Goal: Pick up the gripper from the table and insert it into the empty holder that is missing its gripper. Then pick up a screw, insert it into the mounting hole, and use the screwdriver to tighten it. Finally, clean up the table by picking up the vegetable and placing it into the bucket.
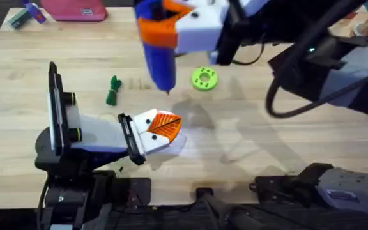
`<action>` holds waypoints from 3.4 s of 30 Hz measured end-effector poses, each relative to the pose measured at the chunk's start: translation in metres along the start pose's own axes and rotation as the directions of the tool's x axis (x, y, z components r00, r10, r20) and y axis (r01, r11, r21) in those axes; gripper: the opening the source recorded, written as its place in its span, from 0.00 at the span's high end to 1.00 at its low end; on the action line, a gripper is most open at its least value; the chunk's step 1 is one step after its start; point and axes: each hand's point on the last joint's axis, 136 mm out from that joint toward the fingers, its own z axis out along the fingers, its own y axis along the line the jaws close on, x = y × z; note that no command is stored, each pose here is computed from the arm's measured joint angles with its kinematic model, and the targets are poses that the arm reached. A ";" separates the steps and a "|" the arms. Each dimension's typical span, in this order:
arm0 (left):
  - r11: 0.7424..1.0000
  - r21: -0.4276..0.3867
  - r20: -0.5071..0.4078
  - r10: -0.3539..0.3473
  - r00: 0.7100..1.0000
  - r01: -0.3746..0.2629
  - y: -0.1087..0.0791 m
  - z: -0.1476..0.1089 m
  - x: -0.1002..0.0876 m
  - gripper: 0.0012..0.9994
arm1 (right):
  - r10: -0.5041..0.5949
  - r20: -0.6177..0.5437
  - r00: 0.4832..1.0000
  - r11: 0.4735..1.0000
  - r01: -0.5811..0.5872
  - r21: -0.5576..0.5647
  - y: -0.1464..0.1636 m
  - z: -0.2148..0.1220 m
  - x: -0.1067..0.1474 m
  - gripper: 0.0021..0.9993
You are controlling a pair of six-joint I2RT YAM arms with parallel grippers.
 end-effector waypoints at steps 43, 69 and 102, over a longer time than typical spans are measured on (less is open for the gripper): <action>1.000 0.000 0.000 0.000 1.000 0.000 0.000 0.000 0.000 1.00 | -0.096 -0.007 0.995 0.978 0.093 -0.186 0.055 0.050 0.038 0.98; 1.000 0.000 0.000 0.000 1.000 0.000 0.000 0.000 0.000 1.00 | -0.109 -0.010 0.994 0.978 0.106 -0.179 0.051 0.048 0.039 0.98; 1.000 0.000 0.000 0.000 1.000 0.000 0.000 0.000 0.000 1.00 | -0.079 -0.033 0.996 0.982 0.072 -0.175 0.050 0.048 0.044 0.98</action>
